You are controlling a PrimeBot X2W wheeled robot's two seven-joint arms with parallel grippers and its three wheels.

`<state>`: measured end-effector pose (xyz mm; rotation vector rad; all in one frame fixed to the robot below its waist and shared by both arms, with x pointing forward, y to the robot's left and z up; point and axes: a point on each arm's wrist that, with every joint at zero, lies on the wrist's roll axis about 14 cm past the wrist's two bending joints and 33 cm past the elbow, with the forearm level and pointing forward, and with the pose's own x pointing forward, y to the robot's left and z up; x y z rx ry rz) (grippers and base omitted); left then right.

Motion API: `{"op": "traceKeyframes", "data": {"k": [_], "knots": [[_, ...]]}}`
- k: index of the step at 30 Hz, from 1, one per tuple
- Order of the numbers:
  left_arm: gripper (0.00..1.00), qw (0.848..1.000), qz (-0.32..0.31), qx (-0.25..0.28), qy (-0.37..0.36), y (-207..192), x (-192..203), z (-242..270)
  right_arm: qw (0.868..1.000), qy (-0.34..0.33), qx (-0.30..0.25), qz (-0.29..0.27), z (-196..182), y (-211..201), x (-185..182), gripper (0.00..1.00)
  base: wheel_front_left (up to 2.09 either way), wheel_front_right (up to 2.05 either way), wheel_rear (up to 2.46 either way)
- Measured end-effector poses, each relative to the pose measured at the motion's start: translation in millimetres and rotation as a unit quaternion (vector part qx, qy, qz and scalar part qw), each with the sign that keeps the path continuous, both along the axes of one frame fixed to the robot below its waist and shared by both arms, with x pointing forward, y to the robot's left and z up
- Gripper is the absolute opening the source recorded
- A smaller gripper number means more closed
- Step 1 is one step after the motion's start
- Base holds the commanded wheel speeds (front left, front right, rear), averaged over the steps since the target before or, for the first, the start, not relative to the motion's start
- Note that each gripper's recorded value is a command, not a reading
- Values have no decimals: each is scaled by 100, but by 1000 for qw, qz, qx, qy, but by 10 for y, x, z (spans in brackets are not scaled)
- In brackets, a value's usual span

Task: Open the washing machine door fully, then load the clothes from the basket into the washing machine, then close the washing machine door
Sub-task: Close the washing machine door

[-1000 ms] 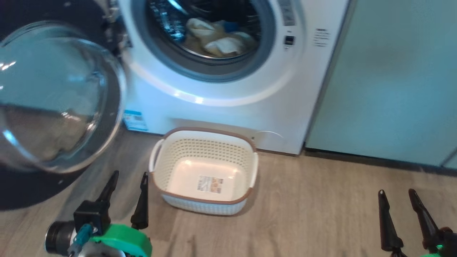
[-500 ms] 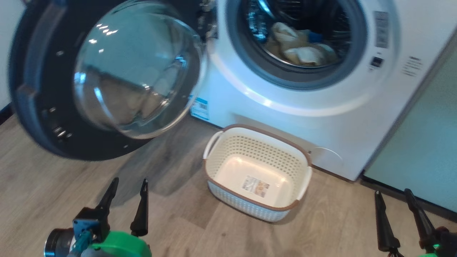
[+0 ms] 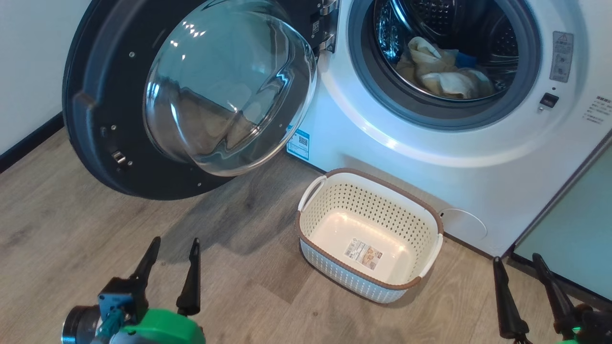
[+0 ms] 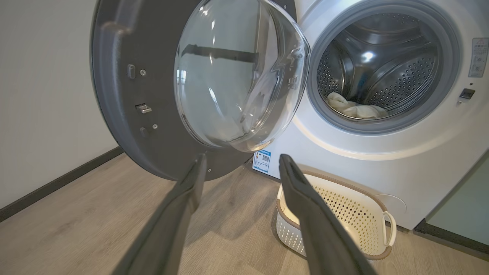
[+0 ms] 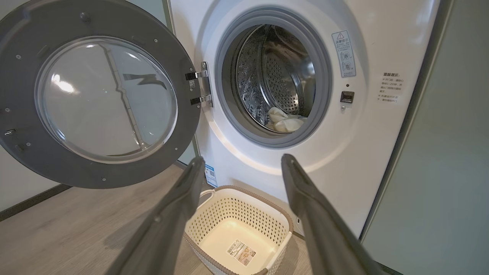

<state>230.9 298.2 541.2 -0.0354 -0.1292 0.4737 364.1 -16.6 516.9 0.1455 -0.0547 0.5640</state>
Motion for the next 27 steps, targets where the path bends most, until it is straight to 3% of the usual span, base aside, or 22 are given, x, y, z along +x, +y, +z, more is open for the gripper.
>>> {"op": "traceKeyframes", "data": {"k": [7, 8, 9, 20, 24, 27], "knots": [[100, 1000, -3, -1, -3, -16, 16, 11, 1000, 1, -1, -2, -7, -12, -15, 100, 0, 0, 0], [43, 1000, -4, -1, -4, -18, 19, 14, 1000, 1, -1, -2, -7, -15, -17, 100, 0, 0, 0], [0, 1000, -5, -1, -4, -23, 26, 17, 1000, 1, -1, -2, -8, -17, -18, 100, 0, 0, 0], [0, 999, -26, -19, -13, -65, 53, 30, 1000, 1, -1, -3, -10, -19, -14, 100, 0, 0, 0], [0, 993, -49, -91, -53, -142, 93, 109, 1000, 1, -2, 0, -11, -2, -10, 100, 0, 0, 0], [0, 978, -71, -165, -109, -205, 90, 244, 1000, -1, -1, 2, 5, 10, -9, 100, 0, 0, 0]]}}
